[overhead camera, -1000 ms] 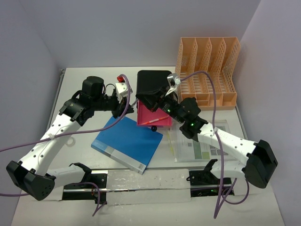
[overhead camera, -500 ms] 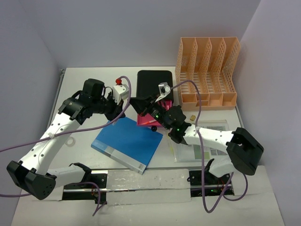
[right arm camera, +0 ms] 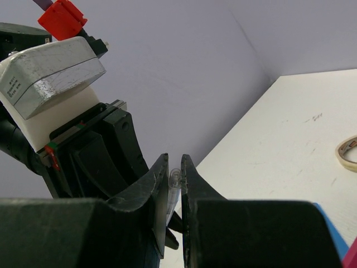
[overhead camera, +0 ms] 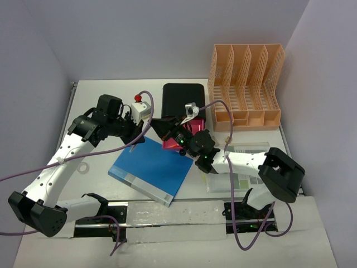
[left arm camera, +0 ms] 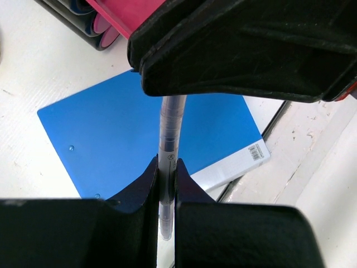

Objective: Organize the desk

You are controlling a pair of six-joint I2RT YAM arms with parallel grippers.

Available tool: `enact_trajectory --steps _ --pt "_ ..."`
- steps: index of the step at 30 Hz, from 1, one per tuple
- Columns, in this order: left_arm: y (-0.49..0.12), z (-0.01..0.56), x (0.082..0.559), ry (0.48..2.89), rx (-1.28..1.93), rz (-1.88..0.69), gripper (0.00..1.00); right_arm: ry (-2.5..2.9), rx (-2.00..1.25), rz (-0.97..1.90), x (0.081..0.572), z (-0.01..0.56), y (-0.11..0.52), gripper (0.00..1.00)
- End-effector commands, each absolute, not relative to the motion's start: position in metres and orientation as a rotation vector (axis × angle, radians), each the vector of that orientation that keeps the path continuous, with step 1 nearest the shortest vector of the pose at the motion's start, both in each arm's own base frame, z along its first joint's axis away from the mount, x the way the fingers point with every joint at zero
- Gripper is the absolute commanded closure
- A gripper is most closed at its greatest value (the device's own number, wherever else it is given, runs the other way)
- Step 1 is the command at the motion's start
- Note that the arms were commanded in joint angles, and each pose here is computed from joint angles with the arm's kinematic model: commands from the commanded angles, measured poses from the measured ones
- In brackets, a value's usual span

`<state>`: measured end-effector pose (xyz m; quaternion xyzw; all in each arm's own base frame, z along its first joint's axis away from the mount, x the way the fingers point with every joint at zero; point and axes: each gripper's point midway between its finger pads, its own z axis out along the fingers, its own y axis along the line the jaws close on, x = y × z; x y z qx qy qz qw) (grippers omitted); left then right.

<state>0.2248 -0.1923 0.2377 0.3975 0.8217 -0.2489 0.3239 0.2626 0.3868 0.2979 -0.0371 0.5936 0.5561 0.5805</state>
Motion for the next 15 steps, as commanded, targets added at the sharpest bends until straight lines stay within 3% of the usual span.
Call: enact_trajectory --steps 1,3,6,15 --pt "-0.23 0.336 0.278 1.679 0.971 -0.676 1.0 1.688 -0.478 1.336 0.185 0.214 0.418 0.88" --pt "-0.231 0.324 0.277 1.692 0.998 -0.678 1.0 1.658 -0.477 1.296 0.19 0.23 0.407 0.66" --pt "-0.234 0.316 0.275 1.7 1.022 -0.685 1.0 1.635 -0.444 1.25 0.197 0.245 0.389 0.51" --pt "-0.25 0.312 0.28 1.71 1.076 -0.713 1.0 1.568 -0.273 1.006 0.211 0.288 0.281 0.37"
